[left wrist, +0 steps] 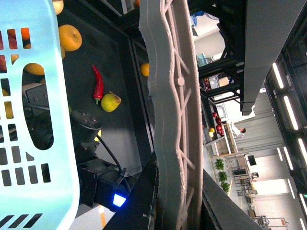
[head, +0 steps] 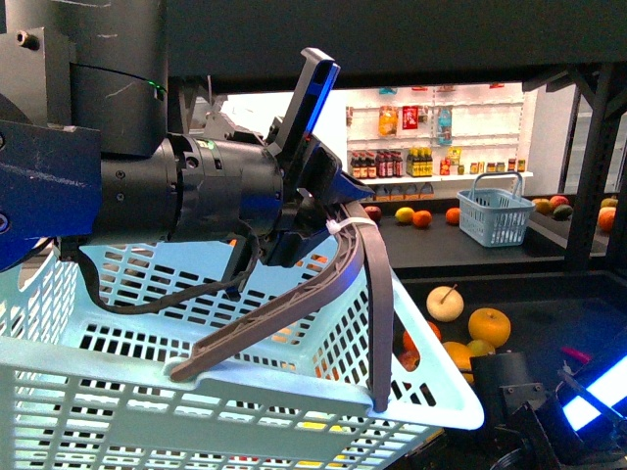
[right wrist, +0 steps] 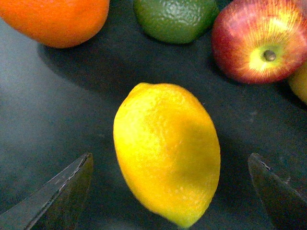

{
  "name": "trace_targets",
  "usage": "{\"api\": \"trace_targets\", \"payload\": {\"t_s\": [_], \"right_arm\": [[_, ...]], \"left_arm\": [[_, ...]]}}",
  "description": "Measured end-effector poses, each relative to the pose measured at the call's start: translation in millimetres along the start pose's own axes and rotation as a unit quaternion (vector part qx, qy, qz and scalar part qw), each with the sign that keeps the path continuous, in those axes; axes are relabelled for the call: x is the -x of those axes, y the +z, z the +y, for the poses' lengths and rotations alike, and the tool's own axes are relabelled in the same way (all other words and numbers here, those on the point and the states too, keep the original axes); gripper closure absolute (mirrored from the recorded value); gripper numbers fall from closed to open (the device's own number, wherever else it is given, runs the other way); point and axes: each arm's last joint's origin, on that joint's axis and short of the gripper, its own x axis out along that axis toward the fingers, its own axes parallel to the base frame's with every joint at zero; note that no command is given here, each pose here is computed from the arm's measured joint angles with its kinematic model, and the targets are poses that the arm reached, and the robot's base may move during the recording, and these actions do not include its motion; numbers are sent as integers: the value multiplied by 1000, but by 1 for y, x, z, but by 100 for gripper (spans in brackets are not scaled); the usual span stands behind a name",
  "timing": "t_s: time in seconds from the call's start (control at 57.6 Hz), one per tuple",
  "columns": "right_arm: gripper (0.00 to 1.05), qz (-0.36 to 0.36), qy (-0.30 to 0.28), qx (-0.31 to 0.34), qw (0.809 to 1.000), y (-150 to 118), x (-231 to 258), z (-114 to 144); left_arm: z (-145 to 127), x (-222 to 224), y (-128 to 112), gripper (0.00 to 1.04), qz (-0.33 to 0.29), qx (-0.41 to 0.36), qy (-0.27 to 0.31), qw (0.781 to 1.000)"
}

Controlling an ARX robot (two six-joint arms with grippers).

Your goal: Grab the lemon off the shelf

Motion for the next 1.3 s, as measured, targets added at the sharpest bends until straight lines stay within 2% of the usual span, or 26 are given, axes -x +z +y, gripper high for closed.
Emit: {"api": "trace_targets", "payload": {"t_s": [0.313,0.521,0.834,1.008,1.147,1.303], "right_arm": [[7,8,-4,-33,999,-12,-17,2],[33,9,-5,-49,999,-10,-19,3],[34,0,-13,-86,996,-11,-2,1],[37,-39,-64,-124,989,22,51,-26],[39,-99,-102,-143,979,77,133,-59],[39,-135,-66,-168,974,113,196,-52]], "left_arm": [[0,0,0,93,0,0,0,1000],[0,0,0,93,0,0,0,1000],[0,0,0,93,0,0,0,1000],[0,0,0,93,0,0,0,1000],[0,0,0,93,0,0,0,1000],[0,0,0,93,0,0,0,1000]]}}
